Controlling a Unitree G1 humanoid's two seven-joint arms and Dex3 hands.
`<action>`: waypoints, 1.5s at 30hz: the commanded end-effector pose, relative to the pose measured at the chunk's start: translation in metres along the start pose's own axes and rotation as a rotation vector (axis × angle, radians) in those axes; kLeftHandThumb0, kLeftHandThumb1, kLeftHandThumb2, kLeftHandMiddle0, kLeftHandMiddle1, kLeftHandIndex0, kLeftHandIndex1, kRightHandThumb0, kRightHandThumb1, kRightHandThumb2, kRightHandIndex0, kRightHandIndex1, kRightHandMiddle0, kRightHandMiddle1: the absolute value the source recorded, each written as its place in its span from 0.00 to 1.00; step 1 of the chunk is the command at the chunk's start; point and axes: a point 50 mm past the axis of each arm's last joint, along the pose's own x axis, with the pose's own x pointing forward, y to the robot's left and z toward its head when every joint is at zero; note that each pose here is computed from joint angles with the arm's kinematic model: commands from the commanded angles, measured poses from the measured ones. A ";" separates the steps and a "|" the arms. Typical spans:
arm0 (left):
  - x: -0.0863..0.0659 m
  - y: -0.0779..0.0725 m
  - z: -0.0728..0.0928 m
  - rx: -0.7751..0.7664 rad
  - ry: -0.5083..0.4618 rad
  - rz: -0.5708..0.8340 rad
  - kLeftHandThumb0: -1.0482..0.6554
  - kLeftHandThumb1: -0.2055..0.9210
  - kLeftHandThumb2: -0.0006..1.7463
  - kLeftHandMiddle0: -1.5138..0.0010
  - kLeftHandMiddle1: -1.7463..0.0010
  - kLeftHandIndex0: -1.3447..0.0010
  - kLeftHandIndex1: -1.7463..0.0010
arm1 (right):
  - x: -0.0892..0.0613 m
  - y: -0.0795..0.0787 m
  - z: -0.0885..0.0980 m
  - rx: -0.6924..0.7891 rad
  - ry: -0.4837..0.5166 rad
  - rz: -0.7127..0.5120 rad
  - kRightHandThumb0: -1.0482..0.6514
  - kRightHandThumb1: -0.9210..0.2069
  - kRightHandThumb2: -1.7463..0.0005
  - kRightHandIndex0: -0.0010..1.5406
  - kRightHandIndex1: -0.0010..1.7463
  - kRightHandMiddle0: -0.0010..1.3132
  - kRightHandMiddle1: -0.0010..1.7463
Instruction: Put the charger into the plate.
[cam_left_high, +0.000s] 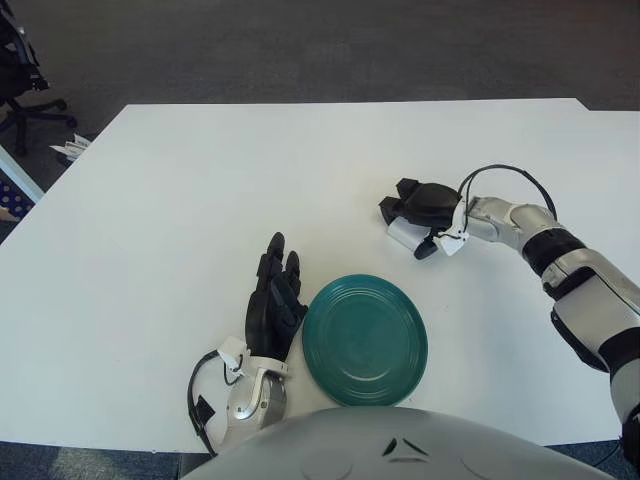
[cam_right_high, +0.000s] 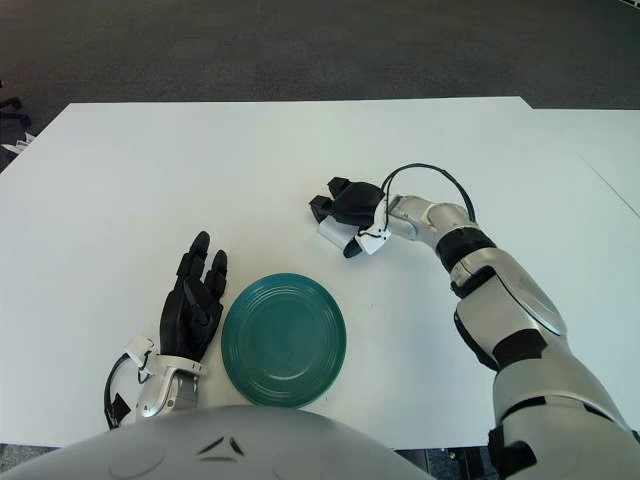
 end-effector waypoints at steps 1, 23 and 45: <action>-0.002 -0.004 -0.006 -0.019 0.022 0.009 0.00 1.00 0.53 0.95 0.99 1.00 0.80 | -0.006 -0.026 -0.002 0.007 0.019 -0.112 0.35 0.12 0.51 0.65 1.00 0.64 1.00; -0.003 -0.004 -0.009 -0.018 0.037 0.003 0.00 1.00 0.55 0.96 1.00 1.00 0.79 | -0.017 -0.055 0.020 0.104 0.006 -0.298 0.35 0.17 0.45 0.71 1.00 0.72 1.00; -0.004 -0.006 -0.009 -0.055 0.053 -0.001 0.00 1.00 0.54 0.97 1.00 1.00 0.82 | -0.042 -0.051 0.097 0.093 -0.243 -0.224 0.34 0.17 0.47 0.78 1.00 0.74 1.00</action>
